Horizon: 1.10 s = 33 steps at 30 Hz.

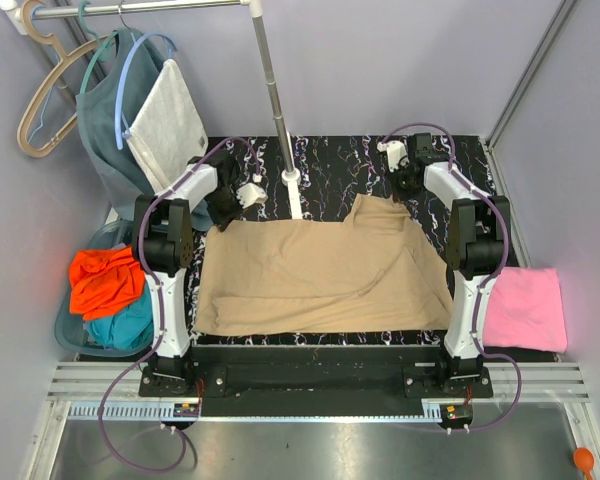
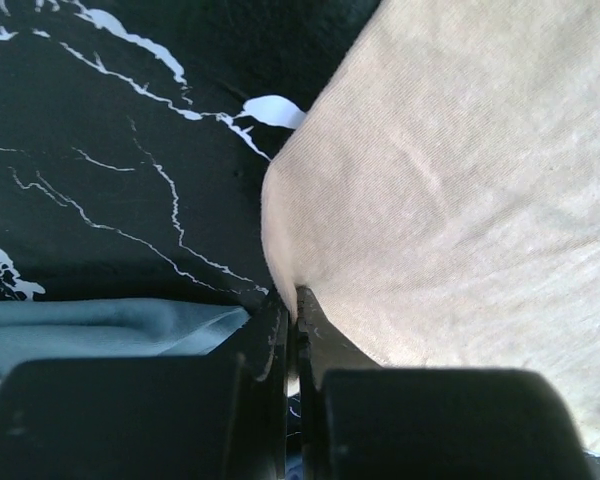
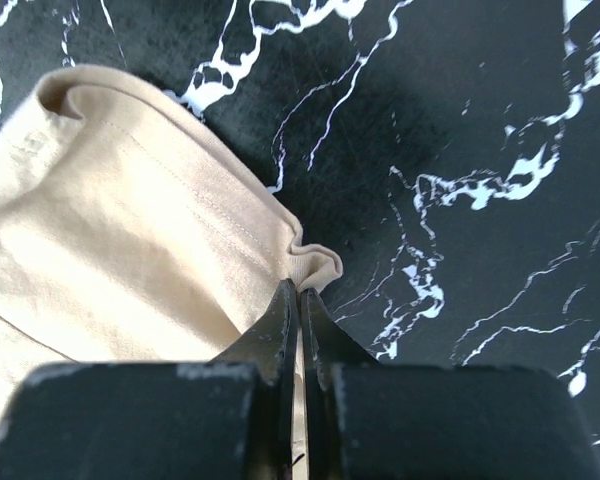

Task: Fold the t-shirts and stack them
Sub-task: Fold the tshirt

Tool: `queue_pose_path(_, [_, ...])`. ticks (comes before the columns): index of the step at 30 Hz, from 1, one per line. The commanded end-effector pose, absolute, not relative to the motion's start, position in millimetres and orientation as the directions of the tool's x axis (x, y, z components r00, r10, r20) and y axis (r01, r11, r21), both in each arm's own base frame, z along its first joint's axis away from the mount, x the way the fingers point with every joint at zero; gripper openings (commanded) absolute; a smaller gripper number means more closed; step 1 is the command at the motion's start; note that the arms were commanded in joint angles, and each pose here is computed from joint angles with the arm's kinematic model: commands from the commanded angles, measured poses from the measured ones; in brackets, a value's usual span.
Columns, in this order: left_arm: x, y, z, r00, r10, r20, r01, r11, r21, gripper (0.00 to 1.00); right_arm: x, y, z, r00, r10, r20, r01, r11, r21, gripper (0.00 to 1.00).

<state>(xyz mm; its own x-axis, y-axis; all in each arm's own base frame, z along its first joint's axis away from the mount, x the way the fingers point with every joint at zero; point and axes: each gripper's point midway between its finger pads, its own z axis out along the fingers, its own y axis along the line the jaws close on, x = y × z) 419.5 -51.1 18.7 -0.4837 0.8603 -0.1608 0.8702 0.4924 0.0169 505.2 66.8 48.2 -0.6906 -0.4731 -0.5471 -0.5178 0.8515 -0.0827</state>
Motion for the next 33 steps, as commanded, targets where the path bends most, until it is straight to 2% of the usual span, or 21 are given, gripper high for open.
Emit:
queue_pose_path(1, [436.6,-51.9,33.2,-0.496,0.849,-0.183,0.854,0.515,0.075,0.02,528.9,67.8,112.5,-0.586,-0.486,-0.648,-0.504,0.845,-0.178,0.0])
queue_pose_path(9, [439.6,-57.0,52.7,-0.525,0.828,-0.194,0.822,0.553,0.136,0.01,522.5,66.3,130.5,-0.566,-0.496,-0.659,-0.507,0.839,-0.196,0.0])
queue_pose_path(18, [432.5,-55.5,73.7,-0.546,0.82,-0.172,0.787,0.572,0.232,0.02,494.4,63.8,159.8,-0.531,-0.517,-0.671,-0.521,0.824,-0.223,0.0])
queue_pose_path(33, [381.8,-53.5,103.7,-0.586,0.799,-0.135,0.739,0.595,0.317,0.03,392.6,57.3,164.7,-0.515,-0.564,-0.646,-0.584,0.782,-0.217,0.0])
